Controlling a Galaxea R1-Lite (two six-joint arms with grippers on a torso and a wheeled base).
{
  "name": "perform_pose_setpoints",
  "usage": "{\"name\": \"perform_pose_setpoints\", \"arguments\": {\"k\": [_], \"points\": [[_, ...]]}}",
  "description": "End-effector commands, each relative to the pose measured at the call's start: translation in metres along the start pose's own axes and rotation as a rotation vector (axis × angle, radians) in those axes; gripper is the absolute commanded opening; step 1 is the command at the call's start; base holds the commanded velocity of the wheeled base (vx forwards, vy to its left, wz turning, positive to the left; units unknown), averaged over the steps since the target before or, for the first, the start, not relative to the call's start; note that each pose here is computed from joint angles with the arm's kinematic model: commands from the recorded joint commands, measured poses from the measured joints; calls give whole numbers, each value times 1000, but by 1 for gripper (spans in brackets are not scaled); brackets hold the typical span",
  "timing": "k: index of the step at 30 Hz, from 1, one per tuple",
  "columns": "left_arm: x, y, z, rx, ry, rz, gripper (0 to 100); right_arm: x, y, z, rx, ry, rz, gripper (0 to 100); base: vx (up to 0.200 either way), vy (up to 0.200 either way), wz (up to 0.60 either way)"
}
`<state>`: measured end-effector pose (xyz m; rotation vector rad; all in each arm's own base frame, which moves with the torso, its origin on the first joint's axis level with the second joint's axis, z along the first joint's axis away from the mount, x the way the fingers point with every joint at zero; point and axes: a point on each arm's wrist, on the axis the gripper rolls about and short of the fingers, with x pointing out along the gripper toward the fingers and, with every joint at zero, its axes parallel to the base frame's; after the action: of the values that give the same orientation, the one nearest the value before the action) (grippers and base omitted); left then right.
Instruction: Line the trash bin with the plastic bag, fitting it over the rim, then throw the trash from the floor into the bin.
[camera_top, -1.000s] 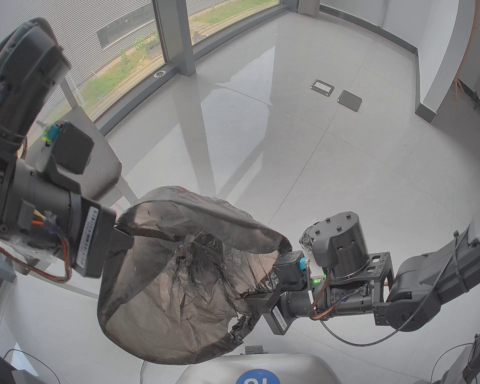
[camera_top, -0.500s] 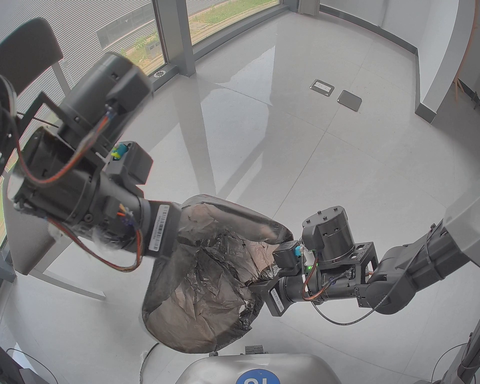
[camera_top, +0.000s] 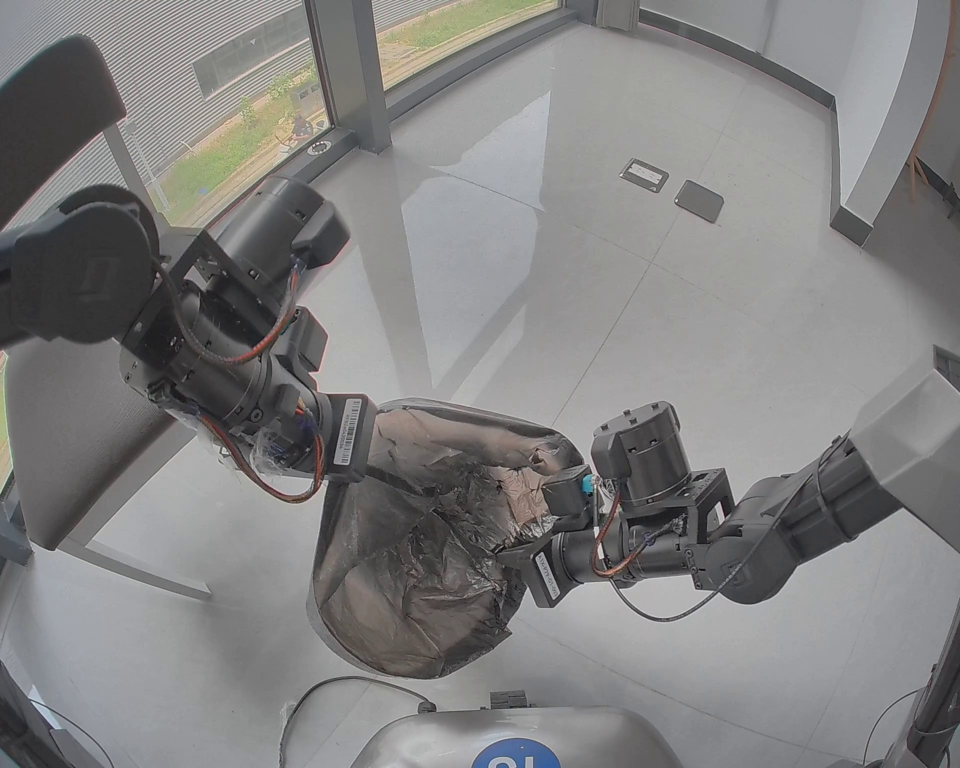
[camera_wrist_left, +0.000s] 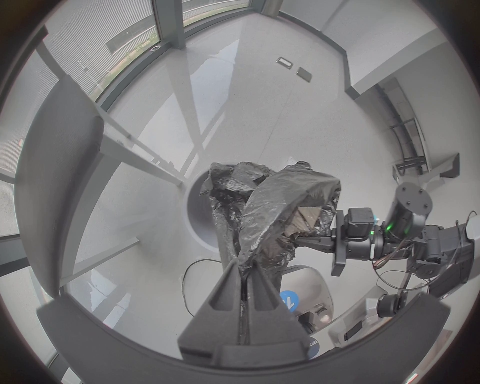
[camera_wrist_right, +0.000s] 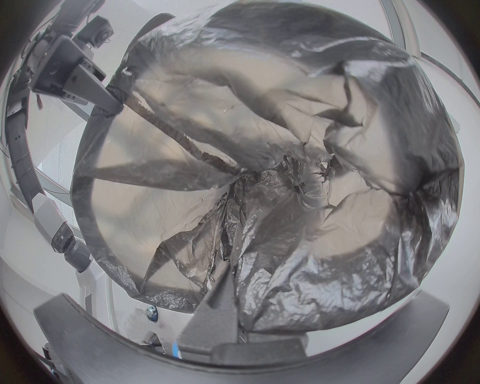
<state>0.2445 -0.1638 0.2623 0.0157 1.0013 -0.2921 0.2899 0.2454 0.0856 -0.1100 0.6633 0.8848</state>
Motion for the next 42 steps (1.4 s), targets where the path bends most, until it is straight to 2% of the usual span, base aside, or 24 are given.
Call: {"name": "perform_pose_setpoints", "arguments": {"k": [1, 7, 17, 23, 30, 42], "points": [[18, 17, 2, -38, 48, 47, 0, 19, -5, 0, 6, 18, -1, 0, 0, 0, 0], [38, 33, 1, -49, 91, 70, 0, 33, -6, 4, 5, 27, 4, 0, 0, 0, 0], [49, 35, 4, -55, 89, 82, 0, 39, -11, 0, 13, 39, -2, 0, 0, 0, 0], [64, 39, 12, -69, 60, 98, 0, 31, -26, -1, 41, 60, -36, 0, 0, 0, 0], [73, 48, 15, -55, 67, 136, 0, 25, -41, 3, 47, 49, -66, 0, 0, 0, 0], [75, 55, 20, -75, 35, 169, 0, 25, -54, 12, 54, 25, -88, 0, 0, 0, 0]]}}
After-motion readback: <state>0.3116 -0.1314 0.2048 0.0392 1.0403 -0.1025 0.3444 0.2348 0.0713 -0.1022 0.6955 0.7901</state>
